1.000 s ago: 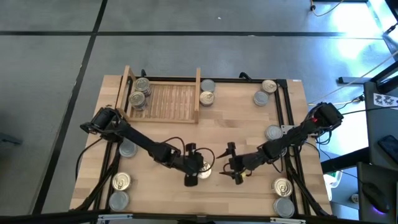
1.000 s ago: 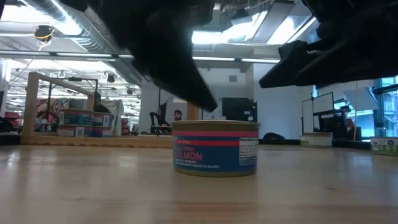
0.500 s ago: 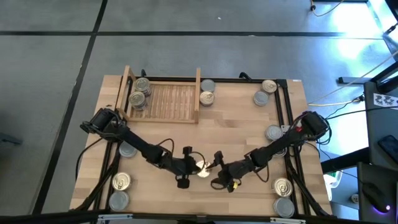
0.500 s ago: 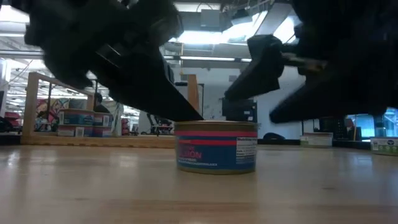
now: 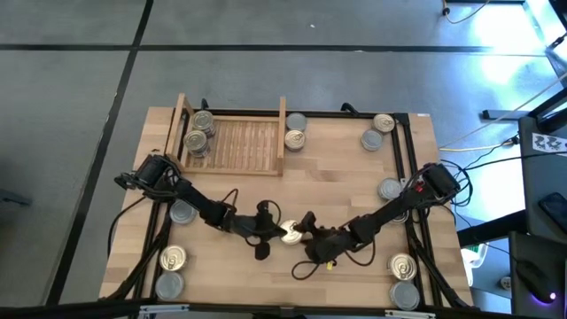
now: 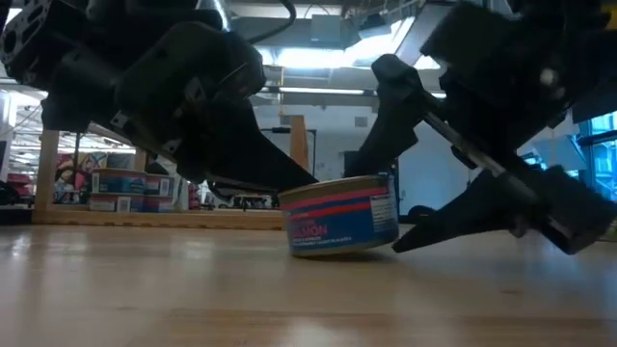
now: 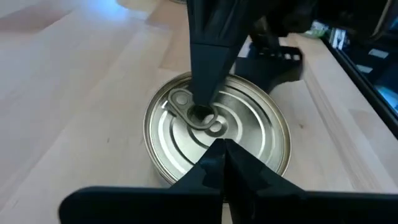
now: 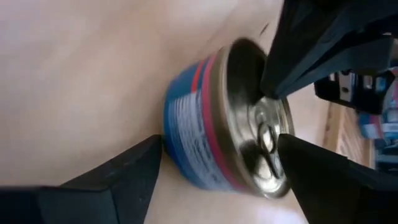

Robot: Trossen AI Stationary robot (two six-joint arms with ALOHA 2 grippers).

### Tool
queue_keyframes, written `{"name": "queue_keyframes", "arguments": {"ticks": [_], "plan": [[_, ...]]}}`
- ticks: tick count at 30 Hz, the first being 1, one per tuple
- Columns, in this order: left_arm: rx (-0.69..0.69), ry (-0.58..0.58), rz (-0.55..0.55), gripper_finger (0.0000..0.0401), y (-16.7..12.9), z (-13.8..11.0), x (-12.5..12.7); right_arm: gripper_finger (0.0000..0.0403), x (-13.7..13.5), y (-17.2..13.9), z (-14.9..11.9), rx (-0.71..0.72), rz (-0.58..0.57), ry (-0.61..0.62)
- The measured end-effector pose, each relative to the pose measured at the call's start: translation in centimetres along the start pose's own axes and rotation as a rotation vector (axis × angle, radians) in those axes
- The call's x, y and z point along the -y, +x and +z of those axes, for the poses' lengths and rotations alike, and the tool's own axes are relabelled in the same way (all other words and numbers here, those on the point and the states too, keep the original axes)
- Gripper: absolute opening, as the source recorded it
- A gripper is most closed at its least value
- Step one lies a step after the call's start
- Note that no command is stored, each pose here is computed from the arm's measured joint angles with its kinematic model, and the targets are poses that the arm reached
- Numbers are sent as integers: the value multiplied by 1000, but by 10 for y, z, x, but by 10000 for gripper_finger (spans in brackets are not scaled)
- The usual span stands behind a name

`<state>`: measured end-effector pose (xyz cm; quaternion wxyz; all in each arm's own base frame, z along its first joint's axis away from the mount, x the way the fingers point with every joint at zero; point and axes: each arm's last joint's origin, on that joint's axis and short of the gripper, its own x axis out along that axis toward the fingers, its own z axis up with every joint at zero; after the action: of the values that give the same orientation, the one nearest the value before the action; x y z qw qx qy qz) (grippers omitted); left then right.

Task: Stack canned seafood by type on shelf
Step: Put the blue tuna can on the shelf

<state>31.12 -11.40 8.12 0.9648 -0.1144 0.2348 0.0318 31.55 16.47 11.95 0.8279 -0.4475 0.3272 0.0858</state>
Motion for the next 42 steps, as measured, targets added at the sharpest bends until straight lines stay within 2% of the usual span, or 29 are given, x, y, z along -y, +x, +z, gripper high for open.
{"name": "queue_keyframes", "arguments": {"ticks": [5,12,15,19,24,27,30,34,38,42], "plan": [[4,-13,0,6,0,0,-1,321,-4,4,-4,-56,-31,-100],[23,-19,-6,4,0,1,-1,313,-5,14,0,-1,-64,-201],[43,-15,-9,12,0,2,0,277,-6,15,-1,-3,-57,-196],[77,-30,-13,16,0,5,1,201,-8,14,-1,-14,-73,-140],[121,-48,-36,17,1,10,0,196,-11,10,2,-3,-82,-108],[129,-12,-49,25,0,14,1,196,-12,2,7,8,-80,-103],[150,32,-62,58,-3,21,2,194,-10,-12,8,1,-50,-64],[207,132,-63,132,-9,35,5,194,2,-36,4,-51,9,69],[245,326,-37,214,-10,49,10,194,18,-56,-3,-101,32,234],[226,510,-6,270,-6,57,12,194,37,-70,-1,-45,8,364]]}}
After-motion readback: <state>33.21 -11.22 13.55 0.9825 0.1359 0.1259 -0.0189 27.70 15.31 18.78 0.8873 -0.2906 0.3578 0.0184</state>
